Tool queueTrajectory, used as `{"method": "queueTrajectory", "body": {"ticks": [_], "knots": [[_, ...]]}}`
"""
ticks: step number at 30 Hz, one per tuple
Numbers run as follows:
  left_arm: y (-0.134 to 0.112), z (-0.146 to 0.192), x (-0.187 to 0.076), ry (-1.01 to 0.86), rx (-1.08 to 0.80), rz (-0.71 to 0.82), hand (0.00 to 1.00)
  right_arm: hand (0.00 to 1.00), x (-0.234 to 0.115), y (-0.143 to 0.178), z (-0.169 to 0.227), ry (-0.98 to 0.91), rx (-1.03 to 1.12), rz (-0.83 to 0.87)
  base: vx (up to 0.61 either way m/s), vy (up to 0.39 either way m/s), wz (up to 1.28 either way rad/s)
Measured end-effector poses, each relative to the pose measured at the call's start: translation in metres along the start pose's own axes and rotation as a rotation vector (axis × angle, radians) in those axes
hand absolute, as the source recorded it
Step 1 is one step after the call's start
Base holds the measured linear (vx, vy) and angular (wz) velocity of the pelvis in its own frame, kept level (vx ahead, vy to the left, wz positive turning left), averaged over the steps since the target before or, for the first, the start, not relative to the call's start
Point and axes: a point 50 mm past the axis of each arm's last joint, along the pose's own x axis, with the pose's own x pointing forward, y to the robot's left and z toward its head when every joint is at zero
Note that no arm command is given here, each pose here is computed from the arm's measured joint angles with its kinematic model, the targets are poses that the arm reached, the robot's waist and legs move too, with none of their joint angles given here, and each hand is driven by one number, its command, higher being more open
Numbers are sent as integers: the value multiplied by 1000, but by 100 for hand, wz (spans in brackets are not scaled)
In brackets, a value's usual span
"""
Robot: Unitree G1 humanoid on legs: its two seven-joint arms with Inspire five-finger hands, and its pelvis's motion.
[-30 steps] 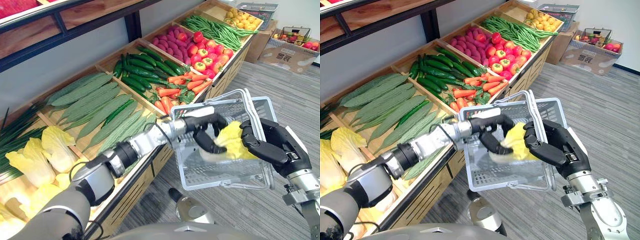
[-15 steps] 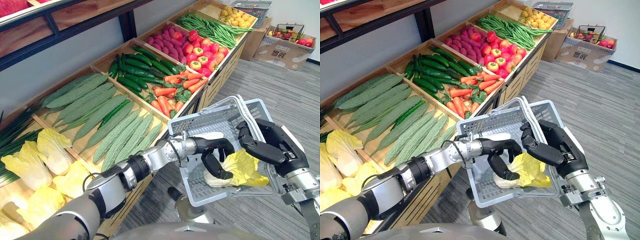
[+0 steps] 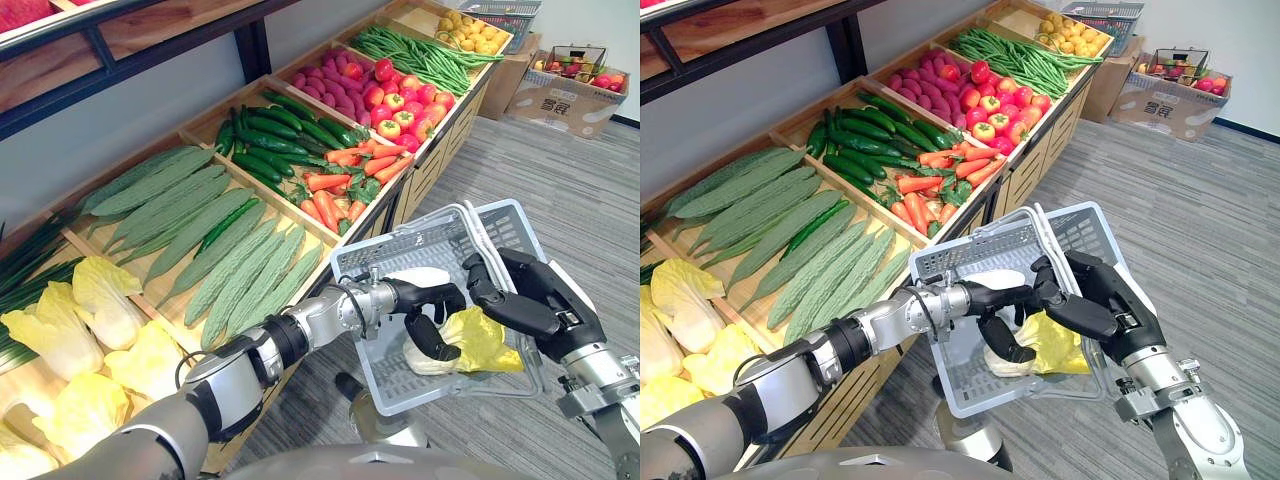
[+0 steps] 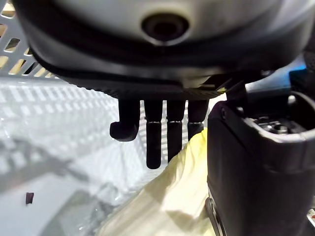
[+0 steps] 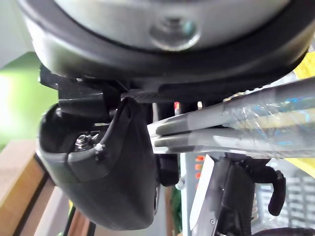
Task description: Pick vegetable in the basket
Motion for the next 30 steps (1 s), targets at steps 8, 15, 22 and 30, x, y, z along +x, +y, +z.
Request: {"method": "queueTrajectory", "body": {"ticks": [8,15,22,30], "knots": [[10,-23,-4,127,97,14,0,0,2,10,6,-29,8,49,56,29,-7],[23,-22,-4,127,111,60,100,0,2,13,11,-55,30,62,69,30,0],[31,-20,-4,121,127,83,100,0,1,13,10,-48,32,61,67,27,0],[38,-13,-5,68,38,103,100,0,-3,14,6,-25,40,60,15,6,6]]}}
